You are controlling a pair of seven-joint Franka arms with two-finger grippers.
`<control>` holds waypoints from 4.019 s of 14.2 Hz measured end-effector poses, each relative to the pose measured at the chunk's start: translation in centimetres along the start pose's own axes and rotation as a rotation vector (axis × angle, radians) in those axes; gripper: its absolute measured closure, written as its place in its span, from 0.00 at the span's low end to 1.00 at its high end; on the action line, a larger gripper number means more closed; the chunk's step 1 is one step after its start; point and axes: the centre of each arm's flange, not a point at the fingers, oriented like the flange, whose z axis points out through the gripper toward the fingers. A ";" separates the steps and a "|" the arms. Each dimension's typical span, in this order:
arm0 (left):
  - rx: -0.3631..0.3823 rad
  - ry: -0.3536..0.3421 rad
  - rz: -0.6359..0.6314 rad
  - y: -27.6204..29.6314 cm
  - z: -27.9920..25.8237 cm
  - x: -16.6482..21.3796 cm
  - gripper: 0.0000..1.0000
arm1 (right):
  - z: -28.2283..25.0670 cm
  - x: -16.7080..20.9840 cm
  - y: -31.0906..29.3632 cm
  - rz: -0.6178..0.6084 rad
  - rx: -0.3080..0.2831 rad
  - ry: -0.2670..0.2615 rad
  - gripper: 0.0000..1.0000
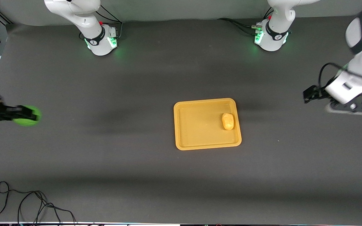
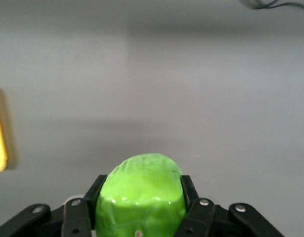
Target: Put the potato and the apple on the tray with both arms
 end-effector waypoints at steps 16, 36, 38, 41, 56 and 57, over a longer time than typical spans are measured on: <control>-0.002 -0.056 0.031 0.7 -2.1 -0.9 0.00 | 22.2 -9.5 -56.4 0.233 0.015 0.119 0.35; -0.019 -0.048 -0.006 -1.5 -2.7 -0.7 0.00 | 26.6 -6.0 -55.6 0.259 0.001 0.197 0.00; -0.020 -0.039 -0.008 -1.6 -3.2 -0.6 0.00 | 18.2 -5.6 -52.9 0.304 -0.011 0.175 0.00; -0.021 -0.017 -0.009 -1.6 -4.1 0.0 0.00 | 8.2 -5.3 -47.0 0.298 -0.046 0.131 0.00; -0.058 0.019 -0.011 -6.1 -5.4 1.0 0.01 | -6.1 -5.1 -1.6 0.135 -0.035 0.023 0.00; -0.060 0.017 -0.007 -5.9 -5.3 1.1 0.01 | -6.0 -5.5 0.0 0.119 -0.035 0.025 0.00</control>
